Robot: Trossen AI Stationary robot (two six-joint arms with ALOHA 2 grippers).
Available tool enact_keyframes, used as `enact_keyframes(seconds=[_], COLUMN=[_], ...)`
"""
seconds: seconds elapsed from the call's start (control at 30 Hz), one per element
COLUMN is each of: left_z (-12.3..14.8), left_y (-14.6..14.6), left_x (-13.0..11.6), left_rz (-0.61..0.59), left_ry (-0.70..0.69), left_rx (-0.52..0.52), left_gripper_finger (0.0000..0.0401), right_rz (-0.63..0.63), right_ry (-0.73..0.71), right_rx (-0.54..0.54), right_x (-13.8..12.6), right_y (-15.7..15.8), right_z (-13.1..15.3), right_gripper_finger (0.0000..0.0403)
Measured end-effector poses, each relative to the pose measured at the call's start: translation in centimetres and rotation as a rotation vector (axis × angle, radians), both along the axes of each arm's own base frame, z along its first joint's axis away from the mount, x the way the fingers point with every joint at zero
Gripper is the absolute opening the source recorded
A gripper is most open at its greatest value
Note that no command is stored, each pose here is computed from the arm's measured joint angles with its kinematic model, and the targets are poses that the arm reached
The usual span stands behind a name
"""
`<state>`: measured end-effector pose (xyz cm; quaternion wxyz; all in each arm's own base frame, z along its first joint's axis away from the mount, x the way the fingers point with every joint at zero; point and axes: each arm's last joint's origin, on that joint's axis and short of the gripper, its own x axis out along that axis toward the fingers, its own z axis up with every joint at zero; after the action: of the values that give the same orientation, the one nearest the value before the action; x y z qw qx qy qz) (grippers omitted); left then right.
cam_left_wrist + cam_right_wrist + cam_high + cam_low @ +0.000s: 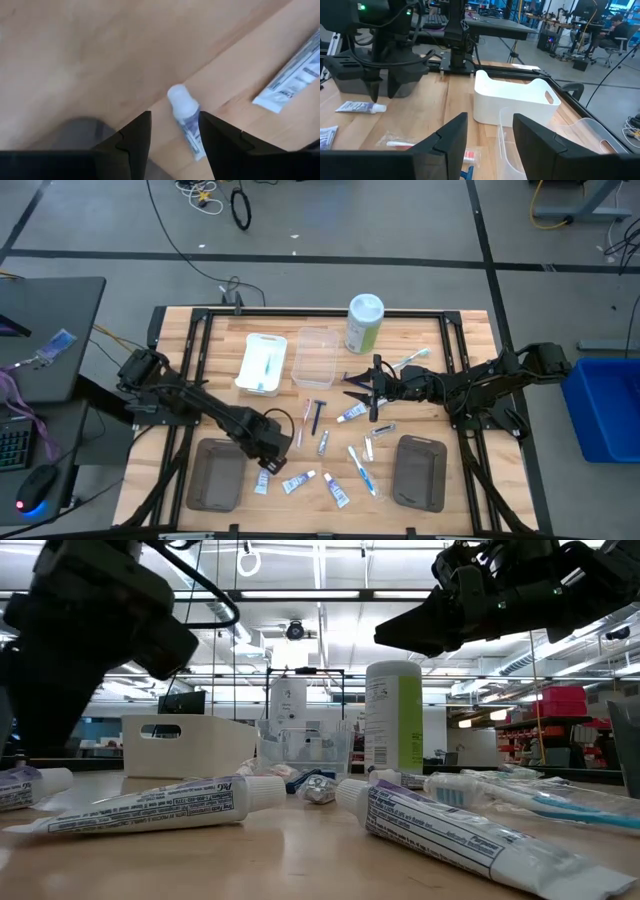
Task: Pick & Place Travel size toiletries
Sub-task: Put the white toothpaste into the left black bin
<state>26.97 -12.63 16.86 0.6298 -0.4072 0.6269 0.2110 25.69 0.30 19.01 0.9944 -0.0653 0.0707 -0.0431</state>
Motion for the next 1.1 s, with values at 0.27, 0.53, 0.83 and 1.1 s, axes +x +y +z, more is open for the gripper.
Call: enact_keyframes(seconds=[0.27,0.53,0.83,1.1], left_z=[-0.2,-1.6,-1.7,0.1], left_y=[-0.2,-0.6,-0.6,0.6], left_x=[0.4,1.2,1.0,2.5], left_rz=[0.052,-0.009,-0.056,-0.432], left_ry=[-0.036,-0.041,-0.021,-0.14], left_rx=[0.029,0.02,-0.01,-0.032], left_gripper_finger=[0.0174,0.0174,0.0112,0.0074], right_rz=[0.002,0.002,0.002,0.002], right_ry=[0.001,0.0,0.006,-0.001], right_rx=[-0.016,-0.017,-0.018,-0.018], right_x=[0.0,0.0,0.0,0.0], right_y=[0.0,0.0,0.0,0.0], right_z=[0.0,0.0,0.0,0.0], right_gripper_finger=[0.0166,0.0166,0.0167,0.0166])
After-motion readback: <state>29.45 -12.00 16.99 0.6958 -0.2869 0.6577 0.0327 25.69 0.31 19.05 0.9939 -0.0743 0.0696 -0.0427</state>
